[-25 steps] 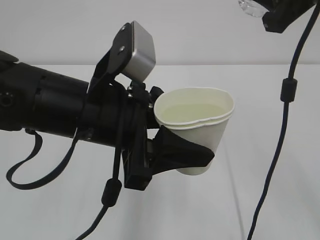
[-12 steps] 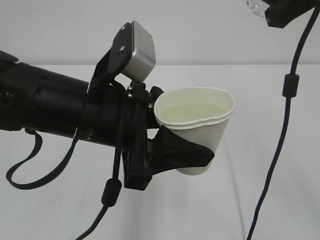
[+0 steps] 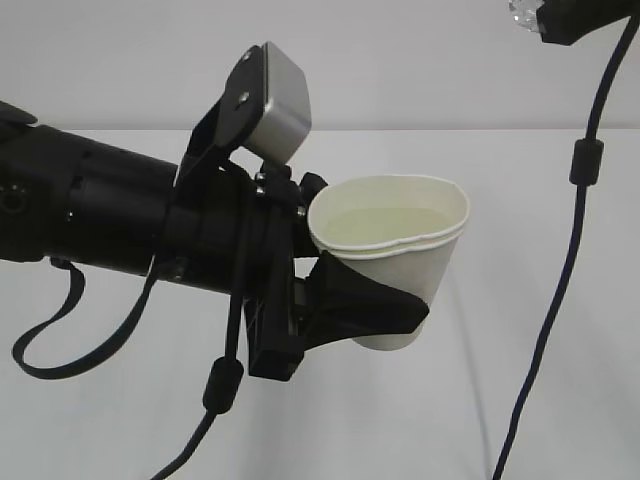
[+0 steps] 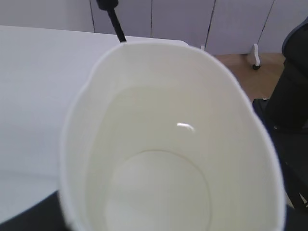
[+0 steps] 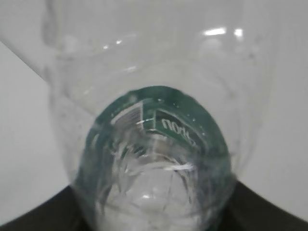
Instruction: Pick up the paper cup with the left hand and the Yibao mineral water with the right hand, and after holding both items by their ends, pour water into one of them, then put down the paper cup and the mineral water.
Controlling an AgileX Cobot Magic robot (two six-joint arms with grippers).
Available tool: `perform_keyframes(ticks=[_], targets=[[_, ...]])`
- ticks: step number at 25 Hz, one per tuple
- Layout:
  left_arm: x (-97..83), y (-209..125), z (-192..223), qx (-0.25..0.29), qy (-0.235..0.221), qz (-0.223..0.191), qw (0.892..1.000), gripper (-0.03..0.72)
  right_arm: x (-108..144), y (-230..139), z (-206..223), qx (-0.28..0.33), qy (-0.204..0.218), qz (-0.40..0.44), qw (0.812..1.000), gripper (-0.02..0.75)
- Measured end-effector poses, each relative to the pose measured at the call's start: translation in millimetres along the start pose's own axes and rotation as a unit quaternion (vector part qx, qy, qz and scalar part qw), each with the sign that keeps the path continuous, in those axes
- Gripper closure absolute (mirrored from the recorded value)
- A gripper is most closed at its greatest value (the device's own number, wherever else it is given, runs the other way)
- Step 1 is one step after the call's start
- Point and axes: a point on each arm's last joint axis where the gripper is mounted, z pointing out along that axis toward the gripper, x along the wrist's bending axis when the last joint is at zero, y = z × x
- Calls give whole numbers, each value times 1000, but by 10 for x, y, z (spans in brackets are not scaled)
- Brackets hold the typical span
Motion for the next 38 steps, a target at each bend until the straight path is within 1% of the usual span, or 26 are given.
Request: perform_keyframes(ticks=[4,15,25,28,33,38], targets=[[0,0,0,0,0,0,1000,267,-14,-10,0,5,-8,10,1000,370],[0,0,0,0,0,0,1000,267,-22,-15,0,8,-12,25,1000,370],[0,0,0,0,0,0,1000,267,35,-182,186,38,0,48,998,371],[0,0,0,0,0,0,1000,267,-33,-221,179,40,-11,72,997,371],[0,0,0,0,0,0,1000,267,-226,-319,140,42,-37,112,992,371],[0,0,0,0,0,0,1000,267,-245,-330,138,41,-40,118,991,371]])
